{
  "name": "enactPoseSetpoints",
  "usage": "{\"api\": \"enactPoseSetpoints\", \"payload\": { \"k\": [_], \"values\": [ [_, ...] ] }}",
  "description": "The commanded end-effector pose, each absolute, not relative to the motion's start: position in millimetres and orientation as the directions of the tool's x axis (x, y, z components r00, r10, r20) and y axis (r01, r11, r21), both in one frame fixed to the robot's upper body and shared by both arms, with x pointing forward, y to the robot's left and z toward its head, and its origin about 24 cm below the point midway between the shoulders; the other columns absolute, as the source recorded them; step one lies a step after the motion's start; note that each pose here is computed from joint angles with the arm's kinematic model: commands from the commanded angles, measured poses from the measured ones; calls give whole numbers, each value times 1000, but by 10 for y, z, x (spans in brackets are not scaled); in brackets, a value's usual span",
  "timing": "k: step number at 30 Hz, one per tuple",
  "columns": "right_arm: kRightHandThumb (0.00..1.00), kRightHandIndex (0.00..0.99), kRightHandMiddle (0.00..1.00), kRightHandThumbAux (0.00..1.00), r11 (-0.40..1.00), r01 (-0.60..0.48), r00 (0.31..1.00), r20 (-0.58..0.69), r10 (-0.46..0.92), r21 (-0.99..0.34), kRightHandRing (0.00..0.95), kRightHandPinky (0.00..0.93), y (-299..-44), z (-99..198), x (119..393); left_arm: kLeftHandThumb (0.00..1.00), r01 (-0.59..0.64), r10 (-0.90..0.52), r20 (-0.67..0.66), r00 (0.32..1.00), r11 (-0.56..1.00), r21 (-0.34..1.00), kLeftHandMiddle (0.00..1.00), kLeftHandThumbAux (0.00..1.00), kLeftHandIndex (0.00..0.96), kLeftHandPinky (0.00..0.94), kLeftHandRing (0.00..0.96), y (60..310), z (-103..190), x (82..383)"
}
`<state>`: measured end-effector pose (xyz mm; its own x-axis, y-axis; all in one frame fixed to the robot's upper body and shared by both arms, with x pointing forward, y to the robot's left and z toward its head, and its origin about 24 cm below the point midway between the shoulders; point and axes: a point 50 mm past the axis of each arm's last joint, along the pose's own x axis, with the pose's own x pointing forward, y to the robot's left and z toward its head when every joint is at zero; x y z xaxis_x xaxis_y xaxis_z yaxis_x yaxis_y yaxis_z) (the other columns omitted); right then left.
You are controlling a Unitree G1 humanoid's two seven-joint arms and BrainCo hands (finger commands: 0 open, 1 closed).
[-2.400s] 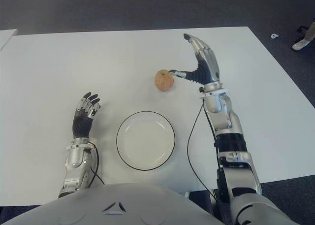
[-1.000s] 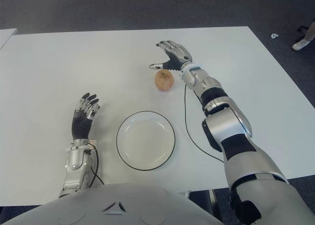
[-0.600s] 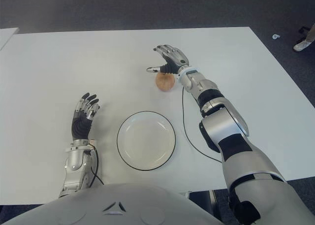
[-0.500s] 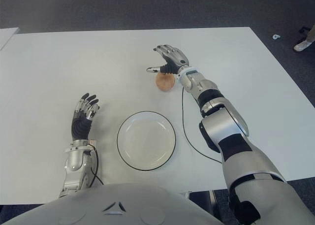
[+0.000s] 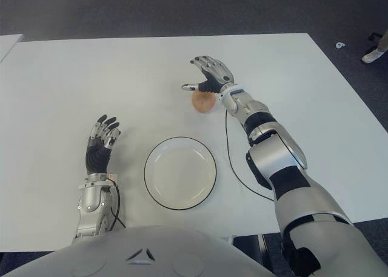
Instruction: Put the apples into the plate.
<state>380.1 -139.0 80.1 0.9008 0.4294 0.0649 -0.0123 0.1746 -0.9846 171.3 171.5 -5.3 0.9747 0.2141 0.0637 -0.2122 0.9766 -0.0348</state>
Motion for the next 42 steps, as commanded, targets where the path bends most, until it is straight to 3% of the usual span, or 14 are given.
{"api": "enactPoseSetpoints", "payload": {
  "k": [1, 21, 42],
  "values": [
    [240, 0, 0, 154, 175, -50, 901, 31, 433, -983, 0, 0, -1412, 655, 3728, 302, -206, 207, 38, 978, 978, -34, 201, 550, 123, 254, 226, 1691, -77, 1703],
    [264, 0, 0, 174, 156, -130, 897, -49, 440, -979, 0, 0, -1355, 430, 3624, 299, -206, 207, 37, 978, 978, -39, 200, 532, 129, 261, 230, 1661, -60, 1693],
    [278, 0, 0, 192, 128, -229, 918, -170, 359, -965, 0, 0, -1421, 113, 3485, 306, -198, 200, 50, 979, 980, -32, 196, 546, 126, 241, 216, 1564, -18, 1574]
  ]
}}
